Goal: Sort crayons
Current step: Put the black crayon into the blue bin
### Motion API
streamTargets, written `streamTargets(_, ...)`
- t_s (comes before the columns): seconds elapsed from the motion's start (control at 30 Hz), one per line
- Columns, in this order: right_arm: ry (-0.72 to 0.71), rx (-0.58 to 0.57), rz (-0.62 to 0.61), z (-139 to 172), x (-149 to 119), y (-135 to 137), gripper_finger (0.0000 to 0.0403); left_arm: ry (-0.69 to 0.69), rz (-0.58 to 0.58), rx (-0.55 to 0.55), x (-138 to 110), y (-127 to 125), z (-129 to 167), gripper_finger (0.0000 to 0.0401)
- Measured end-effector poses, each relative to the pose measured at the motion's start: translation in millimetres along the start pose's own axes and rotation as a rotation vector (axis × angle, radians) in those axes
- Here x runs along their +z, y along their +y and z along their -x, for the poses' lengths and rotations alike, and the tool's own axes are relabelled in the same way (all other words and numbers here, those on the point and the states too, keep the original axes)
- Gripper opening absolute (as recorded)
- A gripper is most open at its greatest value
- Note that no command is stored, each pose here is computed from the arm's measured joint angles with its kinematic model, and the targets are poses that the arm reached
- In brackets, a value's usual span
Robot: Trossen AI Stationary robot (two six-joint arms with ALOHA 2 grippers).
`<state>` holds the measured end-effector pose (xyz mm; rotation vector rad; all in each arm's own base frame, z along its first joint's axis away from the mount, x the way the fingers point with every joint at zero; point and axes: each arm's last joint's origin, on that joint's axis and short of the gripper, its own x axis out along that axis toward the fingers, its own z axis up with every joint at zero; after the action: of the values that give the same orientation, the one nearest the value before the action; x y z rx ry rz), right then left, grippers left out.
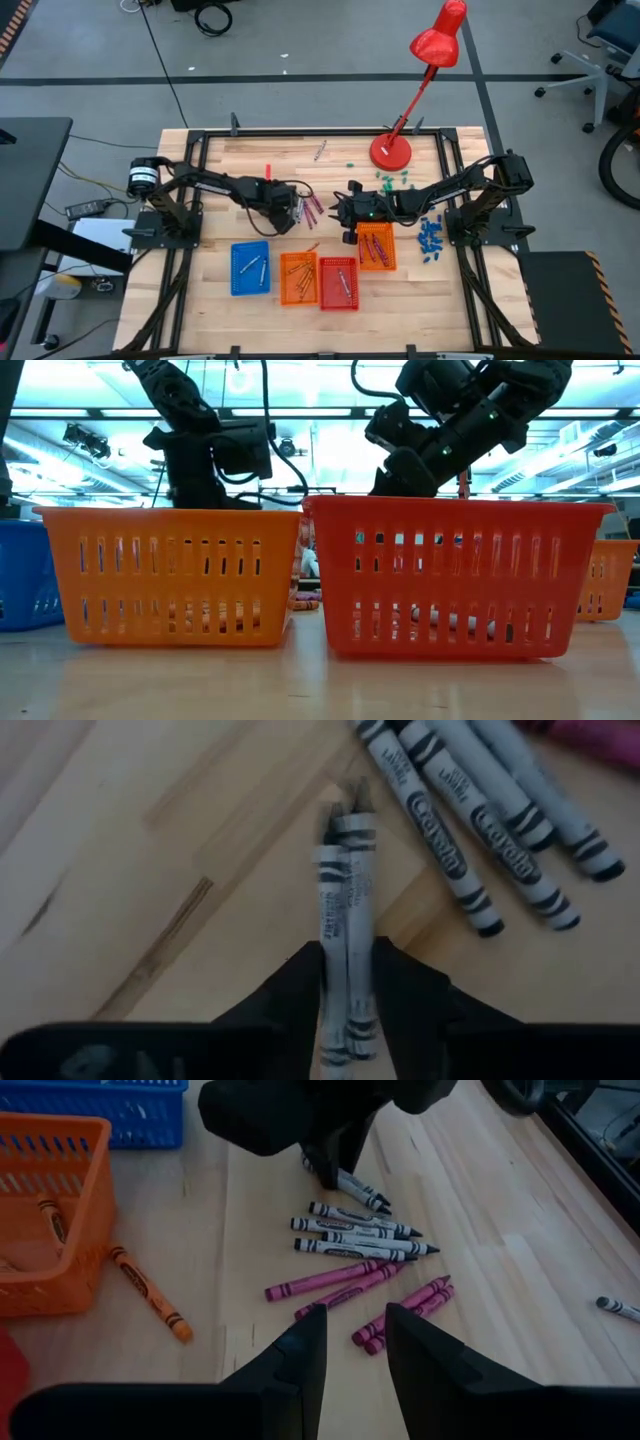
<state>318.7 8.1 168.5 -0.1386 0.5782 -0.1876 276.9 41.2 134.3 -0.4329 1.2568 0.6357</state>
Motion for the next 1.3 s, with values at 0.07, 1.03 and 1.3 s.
streamTargets(0.07, -0.003, 0.003, 0.002, 0.2, 0.3, 1.0, 0.0110, 0.012, -0.008, 0.000, -0.3, 1.5, -0.5, 0.0085)
streamTargets(1.03, -0.012, 0.006, 0.006, 0.8, 1.3, 2.6, 0.0110, -0.031, -0.013, 0.016, -3.6, 10.6, 23.8, 0.0043)
streamTargets(1.3, -0.012, 0.006, 0.005, 0.8, 1.3, 2.6, 0.0110, -0.033, -0.013, 0.015, -2.7, 9.9, 23.0, 0.0043)
